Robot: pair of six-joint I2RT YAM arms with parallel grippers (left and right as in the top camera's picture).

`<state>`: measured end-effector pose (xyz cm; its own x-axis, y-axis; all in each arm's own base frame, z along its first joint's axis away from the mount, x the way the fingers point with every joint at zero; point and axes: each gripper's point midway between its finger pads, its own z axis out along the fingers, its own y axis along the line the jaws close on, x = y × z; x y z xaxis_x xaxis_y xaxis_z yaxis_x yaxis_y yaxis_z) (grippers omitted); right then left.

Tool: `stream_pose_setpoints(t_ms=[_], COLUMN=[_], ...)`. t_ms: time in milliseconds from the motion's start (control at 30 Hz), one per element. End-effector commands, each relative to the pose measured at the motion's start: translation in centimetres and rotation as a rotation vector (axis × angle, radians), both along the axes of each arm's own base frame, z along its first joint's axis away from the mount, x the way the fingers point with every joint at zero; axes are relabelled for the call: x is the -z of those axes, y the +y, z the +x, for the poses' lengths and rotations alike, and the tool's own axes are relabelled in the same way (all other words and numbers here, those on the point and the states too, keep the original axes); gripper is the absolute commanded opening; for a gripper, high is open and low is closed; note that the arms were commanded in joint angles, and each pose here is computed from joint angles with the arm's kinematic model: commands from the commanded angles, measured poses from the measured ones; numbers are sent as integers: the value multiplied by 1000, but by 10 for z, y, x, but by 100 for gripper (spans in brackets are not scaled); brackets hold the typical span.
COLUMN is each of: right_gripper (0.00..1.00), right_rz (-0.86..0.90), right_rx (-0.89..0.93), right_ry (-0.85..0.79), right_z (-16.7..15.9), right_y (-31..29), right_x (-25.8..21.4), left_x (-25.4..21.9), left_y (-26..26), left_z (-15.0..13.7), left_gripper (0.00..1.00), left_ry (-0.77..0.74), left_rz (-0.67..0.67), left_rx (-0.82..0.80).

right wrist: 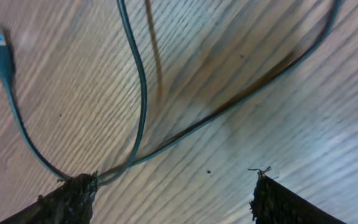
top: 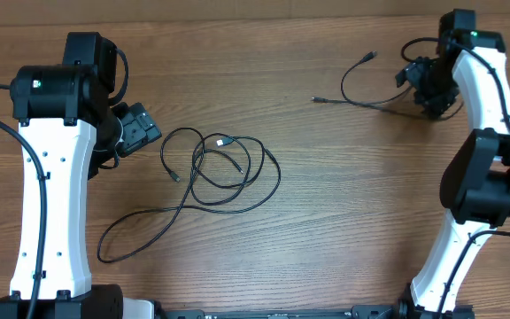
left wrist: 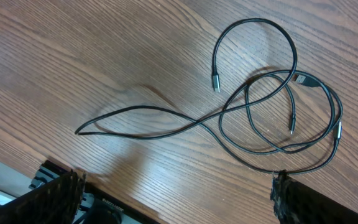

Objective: Untangle cables

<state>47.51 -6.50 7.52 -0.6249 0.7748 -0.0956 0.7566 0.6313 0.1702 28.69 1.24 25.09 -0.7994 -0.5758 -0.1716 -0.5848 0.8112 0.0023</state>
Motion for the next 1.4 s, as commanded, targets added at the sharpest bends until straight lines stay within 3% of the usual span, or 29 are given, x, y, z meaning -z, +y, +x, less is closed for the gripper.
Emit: stream_pose_setpoints(t_ms=[0,233,533,833,1067,1200,1233,1367], right_gripper=[81,81,79,47,45,28,19,8], right_rz=[-4,4,7,-28,-28,-42,-62,-117], right_rx=[46,71,64,62,61,15,-37,-135], right_ry=[38,31,-26,-78,-72,-109,-154,-252], right_z=[-6,-9,1,15,17,26,37,64], right_y=[17,29,31,29,29,28,24,7], right_x=[25,58,68,68,78,77,70,38], left_x=[3,3,3,3,3,3,3,3], left_y=[0,0,0,0,0,0,0,0], left_z=[0,0,0,0,0,0,0,0], left_gripper=[99,100,99,100,99,100,100,99], left_ry=[10,10,10,10,10,10,10,10], left_rz=[0,-1,-1,-1,-1,0,0,-1], left_rx=[6,6,5,5,6,5,5,5])
